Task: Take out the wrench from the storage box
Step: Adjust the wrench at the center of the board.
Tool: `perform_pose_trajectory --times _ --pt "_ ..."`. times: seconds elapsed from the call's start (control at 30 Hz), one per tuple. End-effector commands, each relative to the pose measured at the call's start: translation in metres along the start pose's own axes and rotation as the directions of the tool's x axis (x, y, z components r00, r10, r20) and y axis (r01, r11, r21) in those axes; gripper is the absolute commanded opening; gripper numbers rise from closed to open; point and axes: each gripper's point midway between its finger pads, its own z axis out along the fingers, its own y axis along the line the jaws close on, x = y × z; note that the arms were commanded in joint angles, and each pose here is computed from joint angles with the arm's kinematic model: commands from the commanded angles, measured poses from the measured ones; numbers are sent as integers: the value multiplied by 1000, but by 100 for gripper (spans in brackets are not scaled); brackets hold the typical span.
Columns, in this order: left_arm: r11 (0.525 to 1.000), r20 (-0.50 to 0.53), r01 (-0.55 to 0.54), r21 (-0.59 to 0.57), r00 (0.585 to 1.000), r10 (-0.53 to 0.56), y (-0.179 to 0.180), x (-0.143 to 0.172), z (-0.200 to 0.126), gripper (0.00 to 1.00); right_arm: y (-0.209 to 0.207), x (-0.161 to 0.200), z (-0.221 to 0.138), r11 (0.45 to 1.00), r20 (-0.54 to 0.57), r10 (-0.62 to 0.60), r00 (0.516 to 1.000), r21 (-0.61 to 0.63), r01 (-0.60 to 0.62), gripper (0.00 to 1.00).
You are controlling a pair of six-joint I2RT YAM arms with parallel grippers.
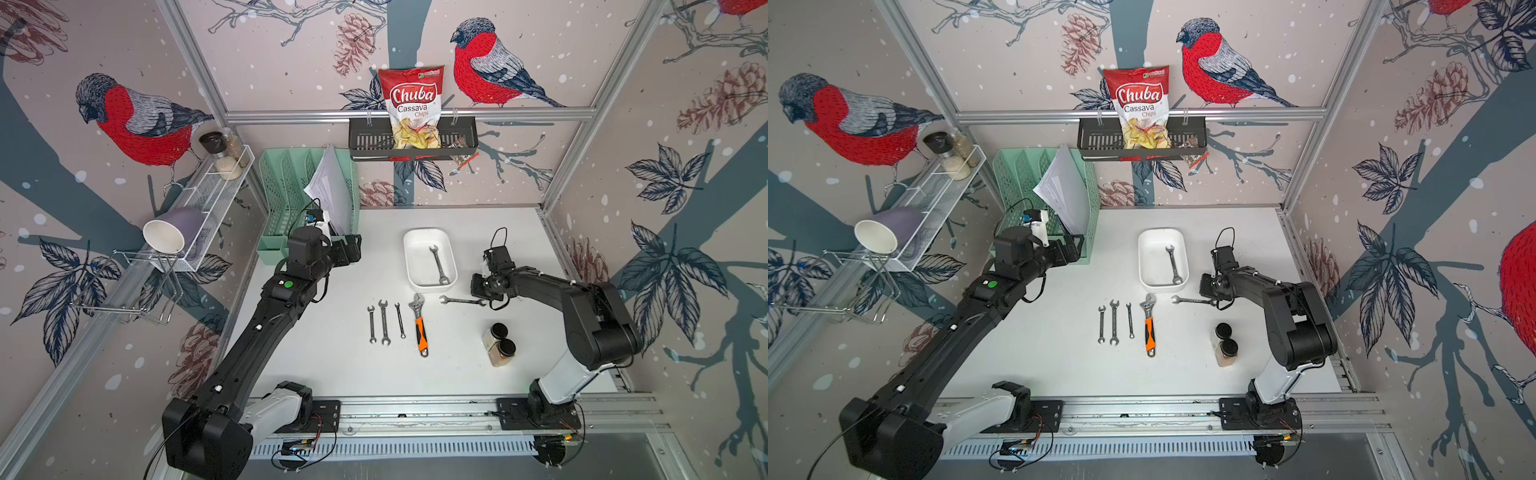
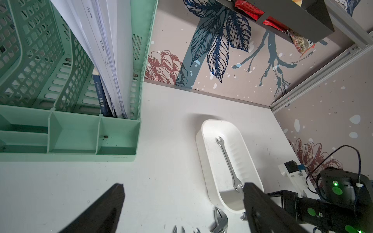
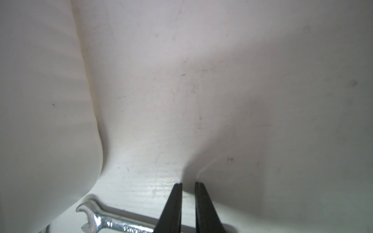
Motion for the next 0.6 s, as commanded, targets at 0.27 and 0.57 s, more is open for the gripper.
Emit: perform_pose_trajectory --times 0.27,0.57 --pt "1000 94 -7 23 996 5 -5 -24 -16 96 8 57 -6 996 -189 -50 981 57 62 19" --pt "999 106 -3 32 994 0 -6 -28 -20 95 27 81 -8 993 -219 -86 972 56 101 20"
